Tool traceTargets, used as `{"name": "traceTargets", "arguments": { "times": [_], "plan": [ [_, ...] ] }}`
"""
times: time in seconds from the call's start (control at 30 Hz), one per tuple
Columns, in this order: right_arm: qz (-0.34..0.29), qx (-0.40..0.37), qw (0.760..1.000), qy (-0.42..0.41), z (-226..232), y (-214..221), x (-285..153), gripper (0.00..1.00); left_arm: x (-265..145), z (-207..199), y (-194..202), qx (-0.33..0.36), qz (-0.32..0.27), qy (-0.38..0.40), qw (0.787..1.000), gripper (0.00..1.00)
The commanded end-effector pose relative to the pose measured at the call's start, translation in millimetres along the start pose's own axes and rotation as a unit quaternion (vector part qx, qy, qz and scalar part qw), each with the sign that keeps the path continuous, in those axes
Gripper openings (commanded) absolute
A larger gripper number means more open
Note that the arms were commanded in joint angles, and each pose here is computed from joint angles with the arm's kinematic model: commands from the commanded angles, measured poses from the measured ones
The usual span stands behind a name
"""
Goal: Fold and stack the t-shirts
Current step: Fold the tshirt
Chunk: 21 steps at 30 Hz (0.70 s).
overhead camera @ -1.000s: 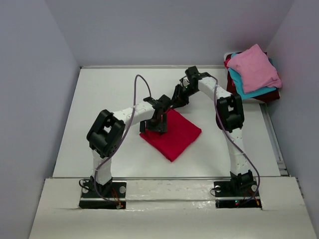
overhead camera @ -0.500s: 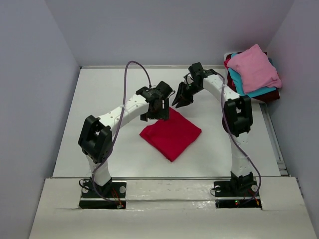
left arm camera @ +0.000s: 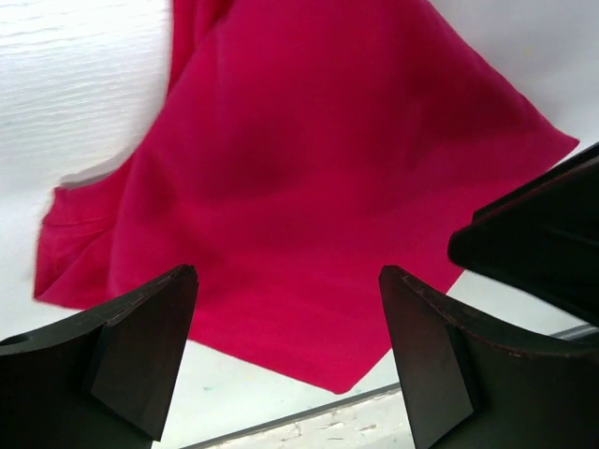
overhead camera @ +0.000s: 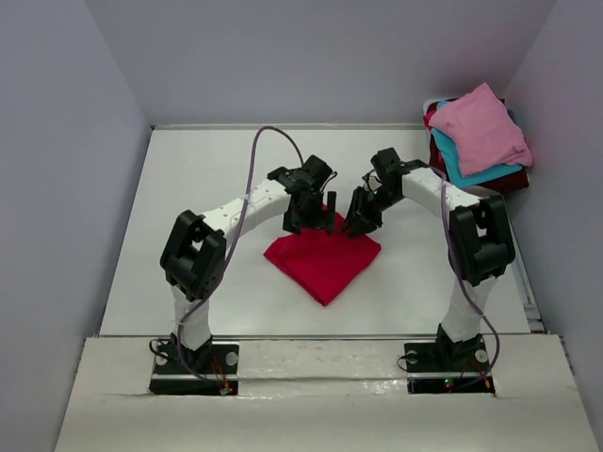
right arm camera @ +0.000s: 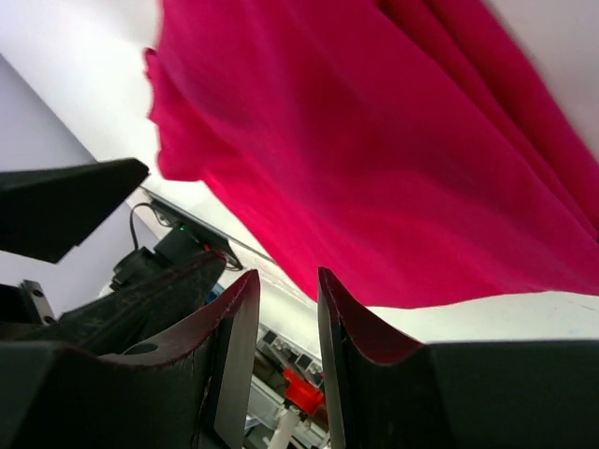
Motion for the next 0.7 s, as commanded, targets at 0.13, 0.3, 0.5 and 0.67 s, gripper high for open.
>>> {"name": "traceTargets", "arguments": {
  "times": [0.13,0.3,0.5,0.67],
  "plan": [
    [-0.002,-0.004,1.000,-0.009,-19,12,10,0.37,27,-19,9,0.042,0.040,0.070,0.996,0.90],
    [0.007,0.004,1.000,0.003,-33,6,28,0.37,53,-7,33,0.028,0.081,0.041,0.995,0.90],
    [0.022,0.018,0.999,0.017,-49,-3,52,0.37,77,7,56,0.018,0.115,0.007,0.993,0.90],
    [0.029,0.024,0.999,0.026,-57,-9,65,0.37,85,15,66,0.006,0.125,-0.003,0.992,0.90]
  ]
}}
Point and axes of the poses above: each gripper's point midway between its finger pads, its own x axis out along the fingers, its own z axis along the line the jaws close on, y = z × x, the point moved 3 cm from there along -x, back along the fingers, and after that the axes turned 13 degrees about x, right-handed, at the moved point
